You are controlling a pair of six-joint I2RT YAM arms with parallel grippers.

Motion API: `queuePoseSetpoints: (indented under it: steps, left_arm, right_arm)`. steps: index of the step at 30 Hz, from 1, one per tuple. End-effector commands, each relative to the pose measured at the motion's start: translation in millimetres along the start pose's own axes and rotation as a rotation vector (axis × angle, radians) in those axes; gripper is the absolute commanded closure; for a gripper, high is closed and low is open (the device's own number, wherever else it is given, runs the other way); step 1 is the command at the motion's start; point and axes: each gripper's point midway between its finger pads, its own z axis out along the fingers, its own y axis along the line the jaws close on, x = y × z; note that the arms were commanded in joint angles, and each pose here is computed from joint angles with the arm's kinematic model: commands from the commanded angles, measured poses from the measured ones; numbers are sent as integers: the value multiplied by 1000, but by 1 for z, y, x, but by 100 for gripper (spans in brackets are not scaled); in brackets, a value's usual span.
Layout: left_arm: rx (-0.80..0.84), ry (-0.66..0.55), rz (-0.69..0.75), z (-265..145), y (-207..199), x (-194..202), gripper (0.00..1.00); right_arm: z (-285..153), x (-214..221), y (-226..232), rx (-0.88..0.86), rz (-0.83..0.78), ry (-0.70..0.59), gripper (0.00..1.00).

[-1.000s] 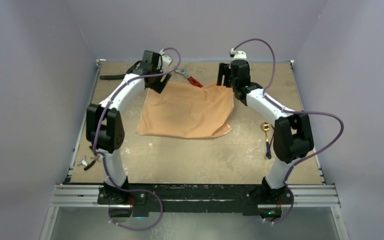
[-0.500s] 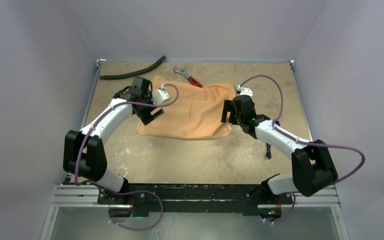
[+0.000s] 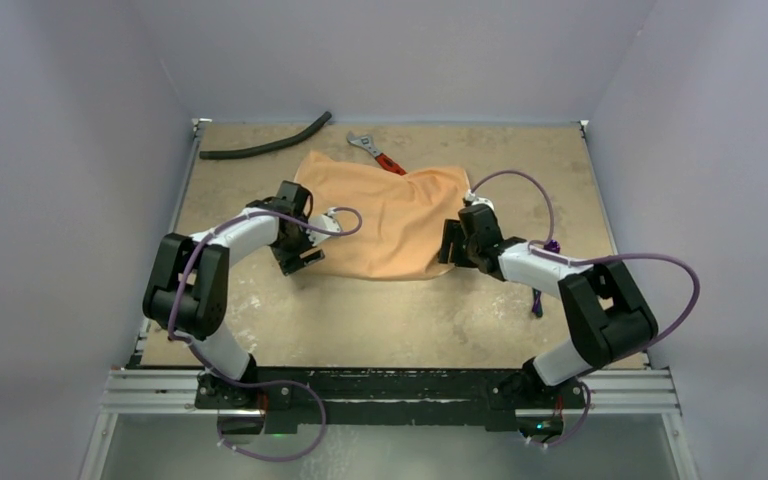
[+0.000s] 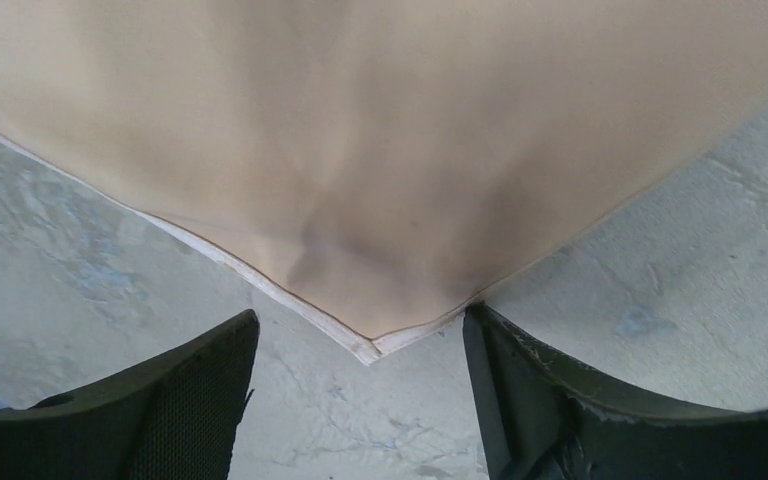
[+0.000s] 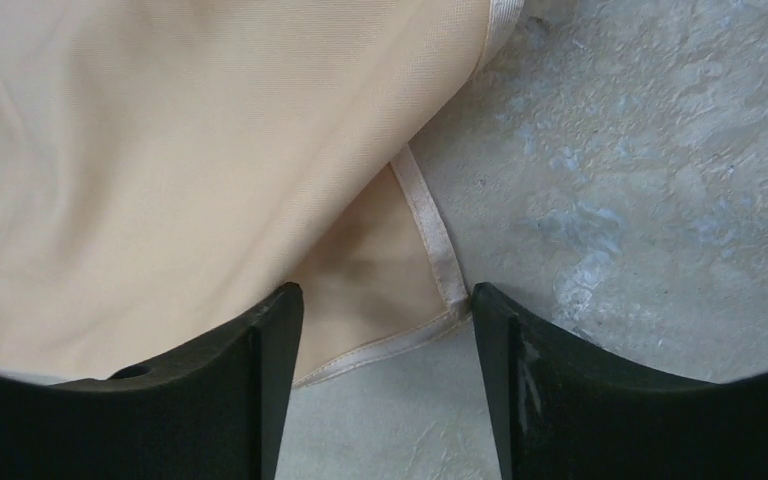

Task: Fold the napkin into a case and place the utensils inside
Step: Flatten out the crumpled napkin at the center of the board, then fold and flatten the napkin at the center of the board.

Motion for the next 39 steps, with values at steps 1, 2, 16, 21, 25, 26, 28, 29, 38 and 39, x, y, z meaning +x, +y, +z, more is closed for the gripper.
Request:
queuePoseSetpoints:
  steps: [1, 2, 16, 21, 25, 26, 28, 29, 38, 39]
  left_arm:
    - [-50, -48, 9, 8, 14, -11, 30]
    - [-45, -48, 7, 9, 13, -11, 33]
    - [-57, -110, -43, -10, 22, -29, 100]
    - [-117, -253, -97, -71, 57, -74, 100]
    - [-217, -431, -237, -138, 95, -116, 100]
    - [-234, -475, -271, -155, 102, -125, 100]
    - [-265, -557, -333, -186, 113, -139, 100]
    - [-289, -599, -355, -206, 121, -145, 100]
    - [-516, -785, -454, -310, 166, -160, 100]
    - [-553, -812, -467, -321, 173, -162, 100]
  right_arm:
    - [3, -1, 4, -14, 24, -9, 37]
    - [4, 0, 2, -8, 27, -7, 41]
    - [-32, -38, 18, -49, 55, -101, 100]
    - [-86, -99, 47, -137, 51, -240, 100]
    - [-151, -169, 82, -234, 54, -382, 100]
    - [-166, -185, 90, -253, 47, -409, 100]
    - [-199, -216, 101, -280, 33, -484, 100]
    - [-213, -228, 105, -292, 27, -520, 100]
    - [-290, -289, 120, -321, -19, -711, 100]
    - [-297, -296, 123, -327, -22, -732, 100]
